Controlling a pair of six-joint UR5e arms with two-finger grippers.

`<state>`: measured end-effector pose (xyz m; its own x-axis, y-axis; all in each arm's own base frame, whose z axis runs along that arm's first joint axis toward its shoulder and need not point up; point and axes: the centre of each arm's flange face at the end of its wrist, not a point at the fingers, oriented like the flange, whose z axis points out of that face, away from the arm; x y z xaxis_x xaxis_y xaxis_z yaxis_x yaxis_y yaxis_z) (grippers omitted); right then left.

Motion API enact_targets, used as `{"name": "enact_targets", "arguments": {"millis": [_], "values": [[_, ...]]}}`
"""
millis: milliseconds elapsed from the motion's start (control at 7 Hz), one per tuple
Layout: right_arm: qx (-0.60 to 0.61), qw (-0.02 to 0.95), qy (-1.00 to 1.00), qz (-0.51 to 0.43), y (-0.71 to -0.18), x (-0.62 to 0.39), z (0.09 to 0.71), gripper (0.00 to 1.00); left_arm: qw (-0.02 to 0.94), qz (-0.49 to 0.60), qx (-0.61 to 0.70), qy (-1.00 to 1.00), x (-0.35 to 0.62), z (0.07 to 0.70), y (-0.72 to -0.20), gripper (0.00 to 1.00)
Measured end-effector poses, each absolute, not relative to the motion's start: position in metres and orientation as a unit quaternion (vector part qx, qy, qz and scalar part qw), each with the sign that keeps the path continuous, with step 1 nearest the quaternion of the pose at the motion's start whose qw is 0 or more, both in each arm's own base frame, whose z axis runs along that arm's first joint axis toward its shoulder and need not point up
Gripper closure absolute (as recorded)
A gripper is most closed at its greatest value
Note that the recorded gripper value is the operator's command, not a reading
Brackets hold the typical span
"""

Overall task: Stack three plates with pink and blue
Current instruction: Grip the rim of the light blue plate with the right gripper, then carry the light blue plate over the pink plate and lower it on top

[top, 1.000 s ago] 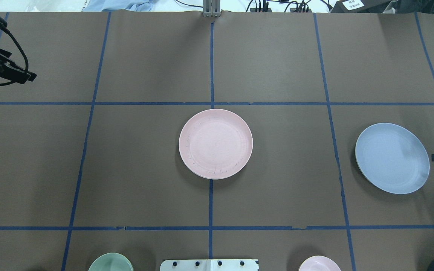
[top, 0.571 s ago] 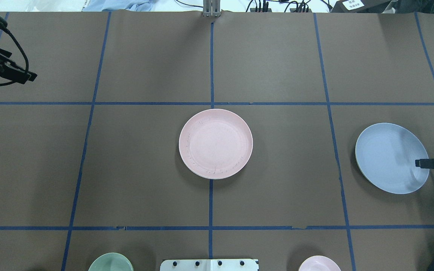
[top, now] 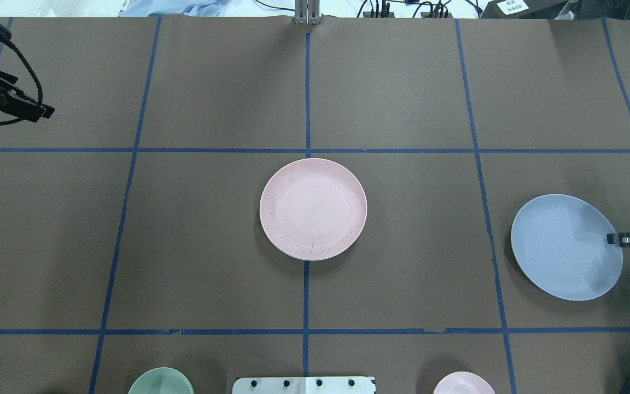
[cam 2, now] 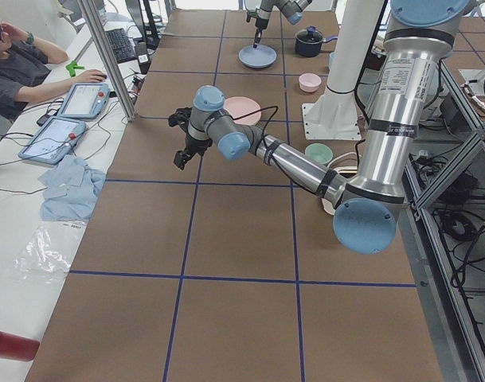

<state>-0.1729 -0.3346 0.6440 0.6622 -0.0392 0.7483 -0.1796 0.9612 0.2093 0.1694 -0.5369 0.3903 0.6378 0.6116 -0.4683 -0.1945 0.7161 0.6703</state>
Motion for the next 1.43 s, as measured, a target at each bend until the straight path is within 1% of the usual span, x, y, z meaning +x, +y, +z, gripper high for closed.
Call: {"name": "enact_targets", "arguments": {"millis": [286, 429, 857, 1143, 1429], "values": [[0.143, 0.884, -0.443, 0.040, -0.348, -0.172, 0.602, 1.00, 0.857, 0.234, 0.292, 0.355, 0.170, 0.392, -0.538, 0.00], [0.141, 0.871, -0.467, 0.053, -0.365, -0.177, 0.568, 1.00, 0.857, 0.233, 0.291, 0.355, 0.171, 0.392, -0.538, 0.00], [0.106, 0.837, -0.523, 0.121, -0.428, -0.246, 0.419, 1.00, 0.858, 0.229, 0.290, 0.356, 0.170, 0.392, -0.538, 0.00], [0.081, 0.836, -0.520, 0.155, -0.437, -0.330, 0.340, 1.00, 0.859, 0.225, 0.289, 0.358, 0.170, 0.391, -0.537, 0.00], [0.068, 0.853, -0.485, 0.182, -0.419, -0.414, 0.280, 1.00, 0.859, 0.223, 0.288, 0.359, 0.170, 0.391, -0.537, 0.00]]}}
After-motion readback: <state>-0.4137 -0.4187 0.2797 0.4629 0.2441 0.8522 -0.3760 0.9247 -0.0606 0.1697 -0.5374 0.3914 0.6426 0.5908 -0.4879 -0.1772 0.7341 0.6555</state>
